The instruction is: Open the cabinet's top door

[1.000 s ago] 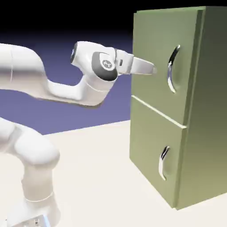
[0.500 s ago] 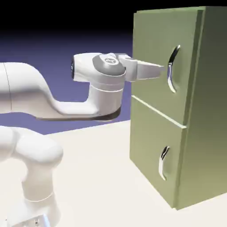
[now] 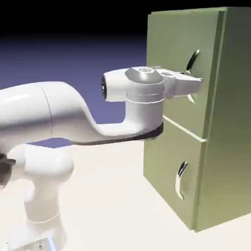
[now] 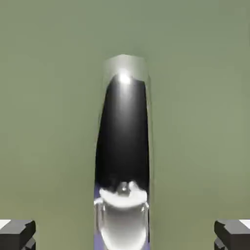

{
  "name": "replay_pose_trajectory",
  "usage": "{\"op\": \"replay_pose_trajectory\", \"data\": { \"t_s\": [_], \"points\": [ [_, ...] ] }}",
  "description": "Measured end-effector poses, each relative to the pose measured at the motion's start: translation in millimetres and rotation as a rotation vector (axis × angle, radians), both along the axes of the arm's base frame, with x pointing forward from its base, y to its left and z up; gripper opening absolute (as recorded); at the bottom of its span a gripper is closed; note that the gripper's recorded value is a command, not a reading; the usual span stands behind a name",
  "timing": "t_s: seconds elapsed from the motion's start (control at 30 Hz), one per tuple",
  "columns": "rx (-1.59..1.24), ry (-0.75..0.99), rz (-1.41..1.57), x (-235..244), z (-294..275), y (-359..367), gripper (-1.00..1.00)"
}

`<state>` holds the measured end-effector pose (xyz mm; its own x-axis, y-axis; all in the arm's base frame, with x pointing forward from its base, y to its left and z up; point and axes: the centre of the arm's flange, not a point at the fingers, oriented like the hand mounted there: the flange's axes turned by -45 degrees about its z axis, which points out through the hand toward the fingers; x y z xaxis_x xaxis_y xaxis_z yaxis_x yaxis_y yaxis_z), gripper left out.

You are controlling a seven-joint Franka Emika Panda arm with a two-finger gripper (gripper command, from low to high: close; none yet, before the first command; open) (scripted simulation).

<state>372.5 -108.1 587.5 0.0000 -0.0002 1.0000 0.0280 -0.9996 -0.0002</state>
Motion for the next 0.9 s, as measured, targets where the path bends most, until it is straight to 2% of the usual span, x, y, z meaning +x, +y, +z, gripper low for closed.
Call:
{"op": "replay_pose_trajectory", "data": {
  "t_s": [0.5,0.9],
  "points": [
    [-0.001,0.000,-0.350,-112,0,68,-1.00],
    [0.000,0.000,-0.595,-173,0,137,-1.00]
  ]
}}
